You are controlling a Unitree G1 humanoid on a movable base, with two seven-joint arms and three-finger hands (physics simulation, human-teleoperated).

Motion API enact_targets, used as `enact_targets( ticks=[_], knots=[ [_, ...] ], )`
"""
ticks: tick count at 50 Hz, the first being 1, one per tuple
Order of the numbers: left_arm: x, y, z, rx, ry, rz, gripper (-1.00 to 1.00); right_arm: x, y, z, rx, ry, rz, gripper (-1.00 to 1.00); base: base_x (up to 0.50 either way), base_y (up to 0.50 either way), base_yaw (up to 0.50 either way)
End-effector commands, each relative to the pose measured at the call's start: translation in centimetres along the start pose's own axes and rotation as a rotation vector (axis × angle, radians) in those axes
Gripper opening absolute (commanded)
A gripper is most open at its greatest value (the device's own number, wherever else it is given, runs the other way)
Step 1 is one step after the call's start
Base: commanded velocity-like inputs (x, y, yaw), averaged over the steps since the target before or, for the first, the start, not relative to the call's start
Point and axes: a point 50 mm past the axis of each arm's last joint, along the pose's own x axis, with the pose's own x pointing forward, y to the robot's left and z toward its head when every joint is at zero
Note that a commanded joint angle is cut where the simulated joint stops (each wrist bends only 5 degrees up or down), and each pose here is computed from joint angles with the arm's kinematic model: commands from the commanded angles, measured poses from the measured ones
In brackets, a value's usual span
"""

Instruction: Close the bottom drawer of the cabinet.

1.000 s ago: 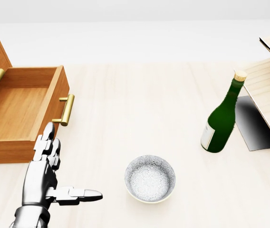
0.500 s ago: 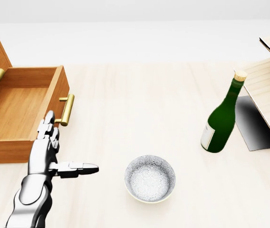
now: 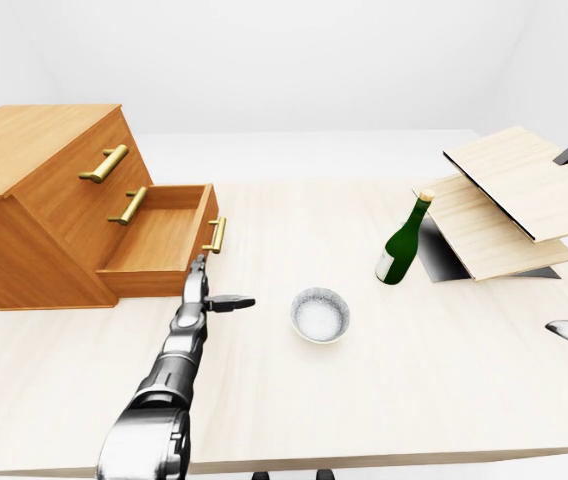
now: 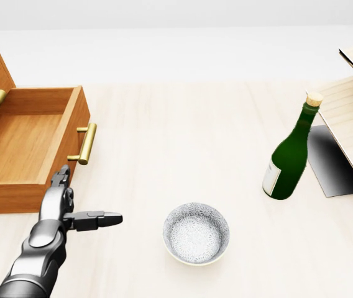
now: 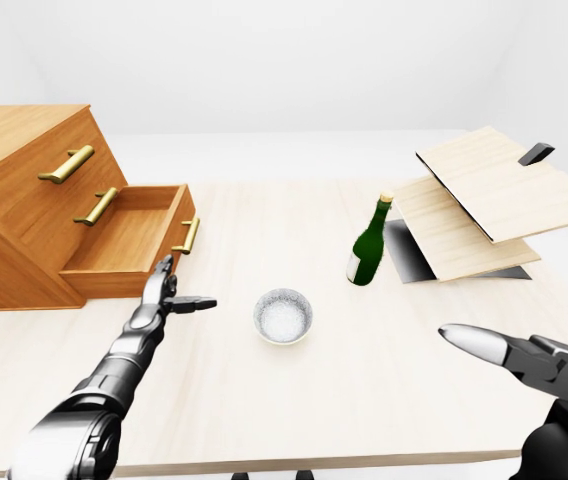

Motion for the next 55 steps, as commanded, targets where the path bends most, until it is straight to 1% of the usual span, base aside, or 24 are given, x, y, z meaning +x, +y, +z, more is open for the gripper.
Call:
enact_targets(
  ticks=[1, 5, 19, 31, 36, 38, 42, 44, 51, 53, 55],
  knots=[
    [0.2, 1.2, -0.6, -0.024, 0.063, 0.034, 1.00, -0.1, 0.1, -0.4, -0.004, 0.018, 0.005, 1.00, 0.00, 0.00, 0.00],
    [0.2, 1.5, -0.8, -0.028, 0.071, 0.043, 1.00, -0.1, 0.1, -0.5, -0.005, 0.024, 0.005, 1.00, 0.00, 0.00, 0.00],
    [0.3, 2.8, -0.2, -0.057, 0.059, 0.084, 1.00, -0.2, 0.2, -0.7, -0.007, 0.036, 0.008, 1.00, 0.00, 0.00, 0.00],
    [0.3, 4.3, 0.2, -0.102, 0.049, 0.132, 1.00, -0.1, 0.3, -0.7, -0.005, 0.032, 0.011, 1.00, 0.00, 0.00, 0.00],
    [0.4, 5.1, 0.7, -0.122, 0.032, 0.168, 1.00, -0.1, 0.3, -0.7, -0.004, 0.031, 0.011, 1.00, 0.00, 0.00, 0.00],
    [0.3, 5.5, 0.8, -0.103, 0.035, 0.202, 1.00, -0.1, 0.3, -0.7, -0.004, 0.028, 0.012, 1.00, 0.00, 0.00, 0.00],
    [0.3, 6.0, 0.9, -0.126, 0.034, 0.218, 1.00, 0.0, 0.2, -0.6, -0.003, 0.024, 0.010, 1.00, 0.00, 0.00, 0.00],
    [0.3, 6.4, 1.1, -0.136, 0.029, 0.240, 1.00, -0.1, 0.3, -0.5, -0.003, 0.022, 0.012, 1.00, 0.00, 0.00, 0.00],
    [0.2, 7.2, 1.2, -0.154, 0.029, 0.279, 1.00, -0.1, 0.2, -0.5, -0.003, 0.021, 0.010, 1.00, 0.00, 0.00, 0.00],
    [0.2, 7.3, 1.1, -0.134, 0.035, 0.297, 1.00, -0.1, 0.3, -0.6, -0.004, 0.024, 0.012, 1.00, 0.00, 0.00, 0.00],
    [0.2, 7.3, 1.0, -0.136, 0.038, 0.300, 1.00, -0.1, 0.2, -0.6, -0.004, 0.025, 0.011, 1.00, 0.00, 0.00, 0.00]
  ],
)
